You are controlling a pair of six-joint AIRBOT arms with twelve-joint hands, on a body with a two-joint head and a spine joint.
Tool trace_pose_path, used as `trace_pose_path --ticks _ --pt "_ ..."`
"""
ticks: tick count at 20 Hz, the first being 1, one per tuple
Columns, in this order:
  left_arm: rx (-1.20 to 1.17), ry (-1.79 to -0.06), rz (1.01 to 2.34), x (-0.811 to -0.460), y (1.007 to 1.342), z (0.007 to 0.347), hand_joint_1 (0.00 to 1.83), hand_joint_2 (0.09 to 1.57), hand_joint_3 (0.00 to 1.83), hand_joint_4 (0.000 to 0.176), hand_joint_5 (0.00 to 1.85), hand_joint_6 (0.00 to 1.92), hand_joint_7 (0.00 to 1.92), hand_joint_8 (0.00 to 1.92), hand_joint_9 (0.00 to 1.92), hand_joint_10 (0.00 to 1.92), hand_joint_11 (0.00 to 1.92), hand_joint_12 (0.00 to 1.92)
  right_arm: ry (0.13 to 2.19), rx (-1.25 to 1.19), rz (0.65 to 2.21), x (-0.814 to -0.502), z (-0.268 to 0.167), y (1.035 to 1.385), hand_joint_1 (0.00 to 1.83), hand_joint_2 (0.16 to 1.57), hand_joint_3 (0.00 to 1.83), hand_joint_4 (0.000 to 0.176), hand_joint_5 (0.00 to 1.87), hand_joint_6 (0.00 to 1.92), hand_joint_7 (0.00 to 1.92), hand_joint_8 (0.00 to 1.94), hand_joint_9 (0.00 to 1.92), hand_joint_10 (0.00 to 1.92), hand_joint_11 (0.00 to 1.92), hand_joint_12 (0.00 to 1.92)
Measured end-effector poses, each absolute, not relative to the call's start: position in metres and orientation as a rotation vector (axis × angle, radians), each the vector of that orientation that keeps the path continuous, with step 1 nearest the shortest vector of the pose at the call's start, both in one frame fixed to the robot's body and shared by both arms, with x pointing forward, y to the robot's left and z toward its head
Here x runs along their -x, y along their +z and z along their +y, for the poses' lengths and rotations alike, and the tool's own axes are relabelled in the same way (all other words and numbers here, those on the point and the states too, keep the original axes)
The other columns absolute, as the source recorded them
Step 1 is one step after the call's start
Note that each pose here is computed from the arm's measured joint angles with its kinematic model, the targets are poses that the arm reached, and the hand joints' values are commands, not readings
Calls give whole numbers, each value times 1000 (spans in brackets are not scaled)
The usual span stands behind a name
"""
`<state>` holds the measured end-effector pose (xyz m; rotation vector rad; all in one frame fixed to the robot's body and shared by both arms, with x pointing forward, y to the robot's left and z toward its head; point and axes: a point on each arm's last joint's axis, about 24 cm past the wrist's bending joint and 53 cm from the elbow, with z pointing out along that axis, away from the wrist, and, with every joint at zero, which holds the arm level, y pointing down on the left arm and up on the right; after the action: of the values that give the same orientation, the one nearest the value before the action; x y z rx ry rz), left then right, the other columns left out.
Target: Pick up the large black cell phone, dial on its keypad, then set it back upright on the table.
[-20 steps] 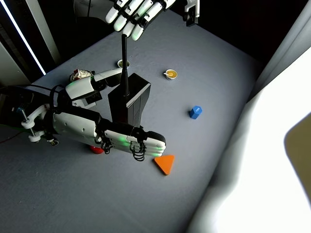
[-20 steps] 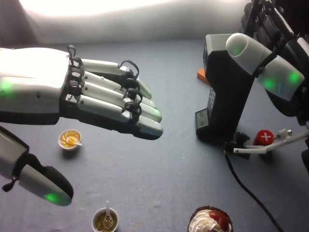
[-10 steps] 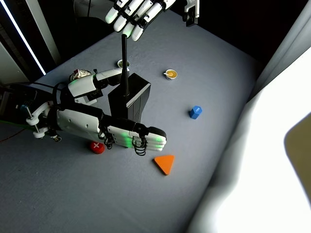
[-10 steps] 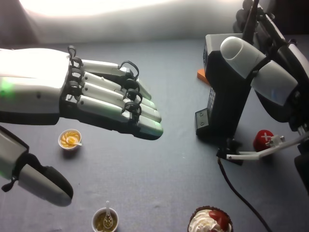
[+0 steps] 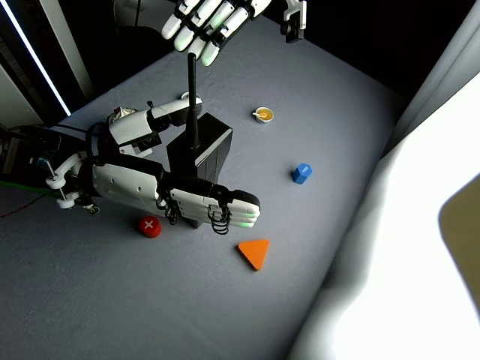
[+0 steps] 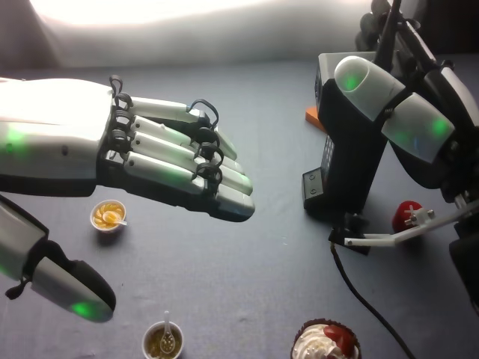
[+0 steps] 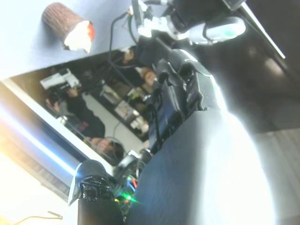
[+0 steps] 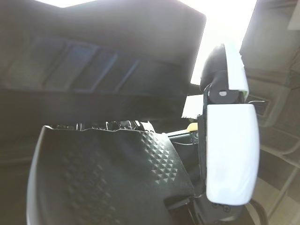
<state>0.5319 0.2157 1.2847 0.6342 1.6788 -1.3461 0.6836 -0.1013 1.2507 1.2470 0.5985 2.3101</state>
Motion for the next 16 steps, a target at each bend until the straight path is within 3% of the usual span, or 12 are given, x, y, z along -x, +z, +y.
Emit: trace_pose_path --ticks 10,12,13,16 --pt "-635 -1347 1689 -532 1283 215 226 1110 0 0 251 7 284 5 313 6 56 686 2308 -1239 588 -686 -100 1249 943 1014 4 0 0 0 0 0 0 0 0 0" --pt "-634 -1348 1689 -532 1283 215 218 1111 0 0 254 5 282 2 314 4 54 683 2308 -1239 587 -686 -100 1249 1017 1030 9 0 0 0 0 0 0 0 8 4" --pt "-634 -1348 1689 -532 1283 215 212 1111 0 0 244 0 272 0 303 0 41 677 2309 -1237 585 -686 -100 1250 1072 1035 0 0 39 9 52 5 27 4 1 263" --pt "-631 -1349 1691 -532 1282 215 235 1105 0 0 270 8 308 11 339 13 83 696 2321 -1225 571 -684 -101 1253 1098 1053 1 0 264 15 312 25 275 35 0 706"
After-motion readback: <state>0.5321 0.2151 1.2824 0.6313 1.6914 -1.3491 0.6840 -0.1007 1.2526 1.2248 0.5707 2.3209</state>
